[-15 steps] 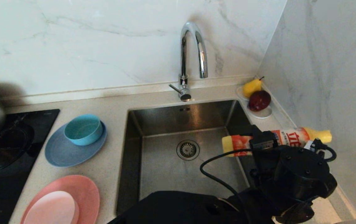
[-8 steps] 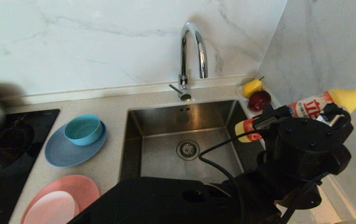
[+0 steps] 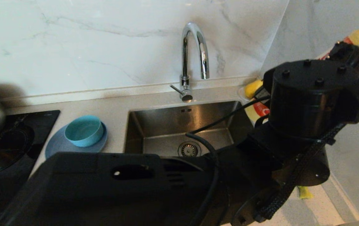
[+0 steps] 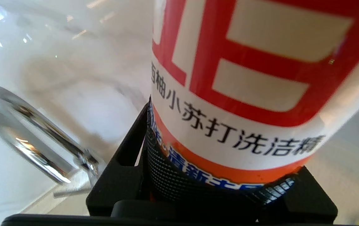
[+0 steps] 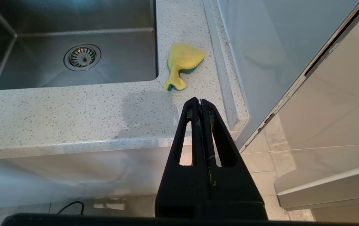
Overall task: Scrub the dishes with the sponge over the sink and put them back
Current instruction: Place the dish soap on the table
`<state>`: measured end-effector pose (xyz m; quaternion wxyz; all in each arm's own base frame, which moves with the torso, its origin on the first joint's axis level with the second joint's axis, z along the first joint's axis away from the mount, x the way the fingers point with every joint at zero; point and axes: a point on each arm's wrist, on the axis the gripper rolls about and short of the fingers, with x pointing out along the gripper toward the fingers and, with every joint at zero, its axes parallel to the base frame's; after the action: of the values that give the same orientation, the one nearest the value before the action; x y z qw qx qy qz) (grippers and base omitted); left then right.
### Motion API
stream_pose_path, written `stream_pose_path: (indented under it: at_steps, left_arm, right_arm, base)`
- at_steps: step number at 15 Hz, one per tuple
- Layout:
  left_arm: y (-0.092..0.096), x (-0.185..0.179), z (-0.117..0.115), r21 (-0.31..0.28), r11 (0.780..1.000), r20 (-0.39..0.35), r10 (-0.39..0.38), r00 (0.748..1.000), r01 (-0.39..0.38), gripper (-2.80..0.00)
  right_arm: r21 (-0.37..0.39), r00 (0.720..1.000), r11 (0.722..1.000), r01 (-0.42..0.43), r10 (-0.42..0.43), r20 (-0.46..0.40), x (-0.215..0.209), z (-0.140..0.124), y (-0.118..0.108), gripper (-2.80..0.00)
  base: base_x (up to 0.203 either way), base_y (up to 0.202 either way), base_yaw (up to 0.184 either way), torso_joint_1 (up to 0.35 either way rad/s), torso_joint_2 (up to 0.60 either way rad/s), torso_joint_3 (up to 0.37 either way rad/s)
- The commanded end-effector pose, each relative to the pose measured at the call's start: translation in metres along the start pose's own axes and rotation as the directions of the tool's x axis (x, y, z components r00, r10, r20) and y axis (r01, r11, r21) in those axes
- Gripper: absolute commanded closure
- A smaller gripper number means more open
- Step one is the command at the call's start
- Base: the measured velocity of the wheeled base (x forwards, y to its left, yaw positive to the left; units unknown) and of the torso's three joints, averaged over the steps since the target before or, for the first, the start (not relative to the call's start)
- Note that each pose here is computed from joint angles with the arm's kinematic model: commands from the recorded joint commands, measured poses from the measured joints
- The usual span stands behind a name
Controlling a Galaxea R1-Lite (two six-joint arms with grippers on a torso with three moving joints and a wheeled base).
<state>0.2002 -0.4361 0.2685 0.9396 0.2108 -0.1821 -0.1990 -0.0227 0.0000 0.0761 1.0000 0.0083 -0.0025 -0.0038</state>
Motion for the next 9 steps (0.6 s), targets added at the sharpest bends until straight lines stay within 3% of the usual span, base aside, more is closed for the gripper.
stream_pose_path:
  at_steps: [1,4,9]
  left_arm:
    - [0.042,-0.009,0.035,-0.089,0.995,0.061,0.05,0.997,-0.045,0.0]
    - [0.07,-0.017,0.056,-0.19,0.981,0.105,0.065,0.992,-0.044,0.0]
    - [0.115,-0.031,0.083,-0.262,0.962,0.157,0.124,0.98,-0.08,0.0]
  right_arm:
    - [0.0,1.0,1.0,0.0,0.0,0.0,0.0,0.0,0.0,0.0]
    - [0.0,1.0,1.0,0.0,0.0,0.0,0.0,0.0,0.0,0.0]
    - [0.0,1.0,1.0,0.0,0.0,0.0,0.0,0.0,0.0,0.0]
  base:
    - [0.0,0.0,0.0,0.0,0.0,0.0]
    - [0.0,0.0,0.0,0.0,0.0,0.0]
    - [0.0,0.0,0.0,0.0,0.0,0.0]
